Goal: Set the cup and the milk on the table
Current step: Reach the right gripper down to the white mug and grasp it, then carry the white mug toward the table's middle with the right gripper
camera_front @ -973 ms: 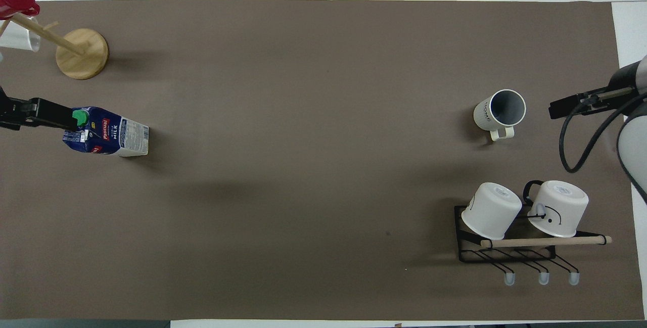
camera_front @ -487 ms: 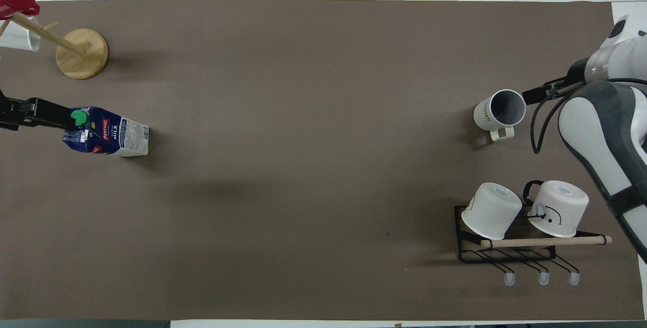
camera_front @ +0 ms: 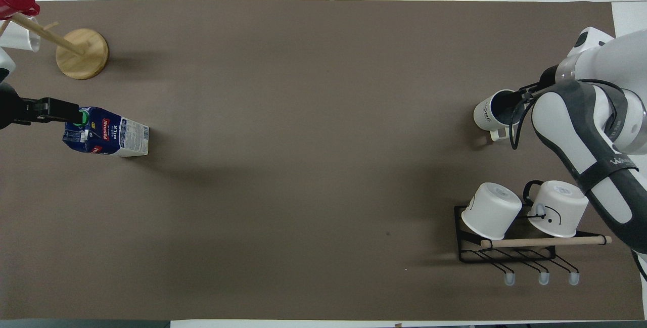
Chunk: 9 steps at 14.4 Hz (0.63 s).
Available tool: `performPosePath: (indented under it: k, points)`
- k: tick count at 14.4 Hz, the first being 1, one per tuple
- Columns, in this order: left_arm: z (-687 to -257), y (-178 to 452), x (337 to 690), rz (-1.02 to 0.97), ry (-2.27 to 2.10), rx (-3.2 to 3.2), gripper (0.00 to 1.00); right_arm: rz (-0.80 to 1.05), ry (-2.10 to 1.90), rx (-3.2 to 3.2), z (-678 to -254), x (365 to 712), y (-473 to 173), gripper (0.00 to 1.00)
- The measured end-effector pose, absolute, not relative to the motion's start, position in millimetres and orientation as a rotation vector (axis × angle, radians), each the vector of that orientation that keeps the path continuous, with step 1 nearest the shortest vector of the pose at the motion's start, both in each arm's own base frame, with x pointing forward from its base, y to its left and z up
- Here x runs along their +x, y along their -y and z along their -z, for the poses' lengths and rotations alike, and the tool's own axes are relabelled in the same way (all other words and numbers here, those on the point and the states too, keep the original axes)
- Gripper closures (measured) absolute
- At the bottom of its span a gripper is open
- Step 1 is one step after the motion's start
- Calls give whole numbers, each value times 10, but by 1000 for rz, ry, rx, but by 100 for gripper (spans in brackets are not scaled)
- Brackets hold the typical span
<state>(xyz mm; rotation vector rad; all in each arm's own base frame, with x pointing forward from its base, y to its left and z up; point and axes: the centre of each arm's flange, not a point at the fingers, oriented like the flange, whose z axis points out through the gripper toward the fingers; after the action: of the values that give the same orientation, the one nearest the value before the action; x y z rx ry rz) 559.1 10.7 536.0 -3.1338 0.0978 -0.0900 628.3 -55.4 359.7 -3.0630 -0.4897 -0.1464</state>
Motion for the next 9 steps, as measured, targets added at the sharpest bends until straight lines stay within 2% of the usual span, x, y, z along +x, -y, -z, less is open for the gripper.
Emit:
performPosePath:
  k: [2, 6, 9]
  points:
    - [-5144, -114, 5601, 120, -63, -3134, 0, 132, 567, -3049, -3546, 6259, 551, 18]
    - [-4799, -113, 5626, 124, 2, -3134, 0, 121, 618, -3037, -3508, 6240, 526, 67]
    - [-4661, -113, 5666, 142, 28, -3133, 0, 123, 623, -3036, -3513, 6243, 503, 96]
